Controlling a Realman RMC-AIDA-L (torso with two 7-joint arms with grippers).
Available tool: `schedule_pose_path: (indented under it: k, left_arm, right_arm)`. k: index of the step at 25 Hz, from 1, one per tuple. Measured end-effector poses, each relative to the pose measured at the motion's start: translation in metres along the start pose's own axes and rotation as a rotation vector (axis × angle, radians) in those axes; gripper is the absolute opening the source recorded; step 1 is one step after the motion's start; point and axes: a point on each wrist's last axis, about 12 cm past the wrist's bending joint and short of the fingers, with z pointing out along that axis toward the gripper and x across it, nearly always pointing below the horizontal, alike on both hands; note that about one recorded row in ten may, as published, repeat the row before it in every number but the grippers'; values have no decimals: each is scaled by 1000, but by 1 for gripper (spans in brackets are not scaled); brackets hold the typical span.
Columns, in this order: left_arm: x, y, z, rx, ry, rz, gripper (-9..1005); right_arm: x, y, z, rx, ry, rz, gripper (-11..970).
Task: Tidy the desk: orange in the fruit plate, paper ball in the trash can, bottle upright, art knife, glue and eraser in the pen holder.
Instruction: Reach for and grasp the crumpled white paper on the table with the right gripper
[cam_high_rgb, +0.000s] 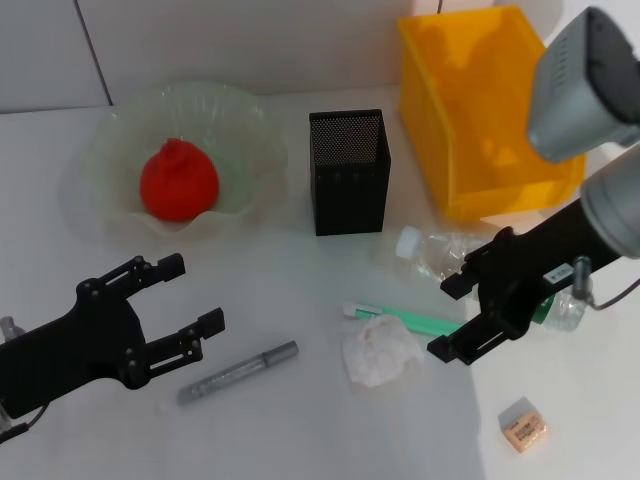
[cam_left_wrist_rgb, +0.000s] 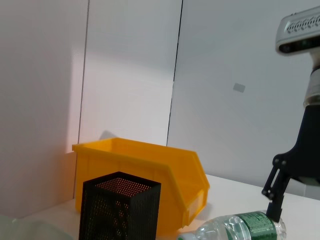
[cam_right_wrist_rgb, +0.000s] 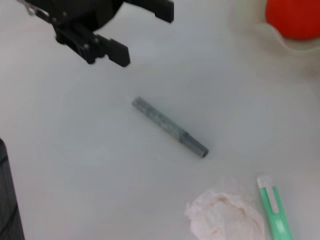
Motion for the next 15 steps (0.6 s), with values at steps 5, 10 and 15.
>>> schedule_pose_path:
  k: [5,10,15]
  left_arm:
    - [1,-1,0,2,1,-5,812]
    - [1,-1,0,5,2,-3,813]
    - [1,-1,1,9,5,-2,813]
  right_arm:
    - [-5,2,24,8,30,-17,745]
    - [-10,1,48,20,40,-25,743]
    - [-15,2,62,47,33,-54,741]
